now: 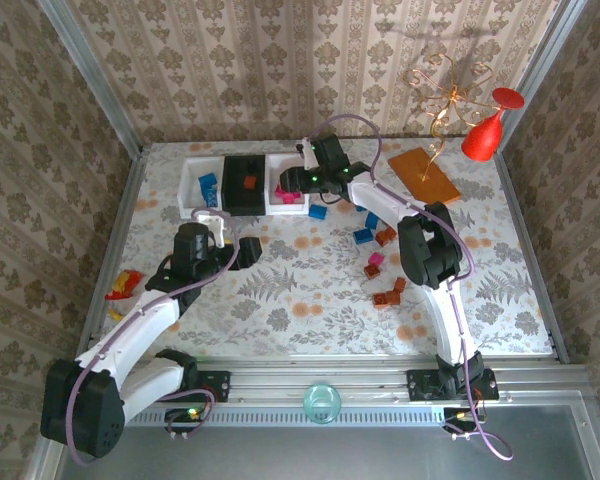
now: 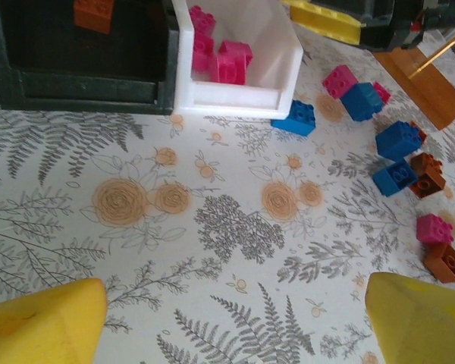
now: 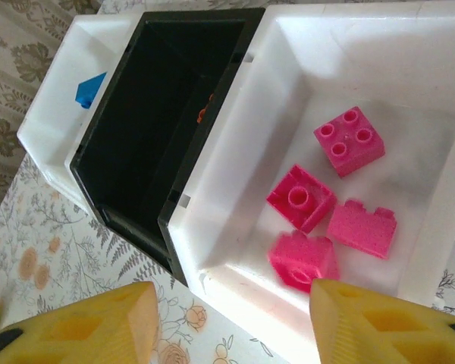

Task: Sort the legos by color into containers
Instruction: Place the lego in the container, then pick up the lego from the top-center of the table.

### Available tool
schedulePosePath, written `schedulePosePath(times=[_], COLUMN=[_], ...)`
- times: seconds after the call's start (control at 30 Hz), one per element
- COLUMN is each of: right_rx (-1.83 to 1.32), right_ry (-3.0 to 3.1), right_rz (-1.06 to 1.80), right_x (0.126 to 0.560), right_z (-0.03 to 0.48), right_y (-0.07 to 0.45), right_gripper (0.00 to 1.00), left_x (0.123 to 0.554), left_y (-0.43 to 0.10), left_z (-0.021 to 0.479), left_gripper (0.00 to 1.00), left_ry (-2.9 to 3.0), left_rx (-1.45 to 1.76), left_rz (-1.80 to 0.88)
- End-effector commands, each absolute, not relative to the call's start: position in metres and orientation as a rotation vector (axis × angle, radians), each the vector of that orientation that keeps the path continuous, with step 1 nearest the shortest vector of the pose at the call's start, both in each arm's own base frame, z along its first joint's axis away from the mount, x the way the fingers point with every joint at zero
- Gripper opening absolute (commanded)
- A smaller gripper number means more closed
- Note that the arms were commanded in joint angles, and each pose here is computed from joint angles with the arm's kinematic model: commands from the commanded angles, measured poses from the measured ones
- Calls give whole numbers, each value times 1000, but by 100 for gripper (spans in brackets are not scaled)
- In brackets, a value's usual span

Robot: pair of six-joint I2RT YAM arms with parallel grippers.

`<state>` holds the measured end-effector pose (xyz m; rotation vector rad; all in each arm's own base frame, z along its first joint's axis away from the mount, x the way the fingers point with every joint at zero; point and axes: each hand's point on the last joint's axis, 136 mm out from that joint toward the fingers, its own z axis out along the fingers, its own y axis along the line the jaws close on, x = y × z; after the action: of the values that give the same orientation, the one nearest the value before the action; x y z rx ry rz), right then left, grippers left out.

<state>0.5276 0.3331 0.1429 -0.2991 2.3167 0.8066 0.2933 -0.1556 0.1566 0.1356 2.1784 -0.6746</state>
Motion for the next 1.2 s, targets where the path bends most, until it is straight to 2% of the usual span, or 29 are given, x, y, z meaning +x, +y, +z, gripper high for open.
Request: schedulePosePath(times=[0.0, 0.13, 0.27, 0.43, 0.53, 0.7, 0.83, 0.97, 1.17], right_rx=[-337, -318, -248, -203, -224, -289, -321, -298, -276], right_ry=[2239, 2219, 2250, 2324, 2295, 2312, 2335, 2343, 2356], right_rz=[830, 790, 675, 546, 533, 476, 566, 627, 729], right_x=[515, 492, 466, 420, 409, 431, 456, 480, 504], right_z=[192, 200, 179, 145, 139, 123, 102, 84, 68], right_y=[326, 297, 259, 217, 210, 218, 244, 258, 275], right_gripper=[62, 68, 75, 82, 85, 86, 87, 96, 100], left_x=[285, 281, 284, 291, 300, 303, 293, 283, 274], left_y=[-164, -174, -189, -226, -240, -245, -229, -211, -188], left_z=[155, 153, 153, 141, 132, 131, 127, 130, 136], left_gripper=[90, 91, 90, 88, 86, 85, 85, 86, 87], left_ry=[2194, 2207, 2210, 2266, 2284, 2254, 2263, 2254, 2226], left_rx=[175, 211, 231, 358, 374, 313, 291, 260, 210], left_rz=[-751, -823, -862, -709, -655, -709, -653, -621, -604])
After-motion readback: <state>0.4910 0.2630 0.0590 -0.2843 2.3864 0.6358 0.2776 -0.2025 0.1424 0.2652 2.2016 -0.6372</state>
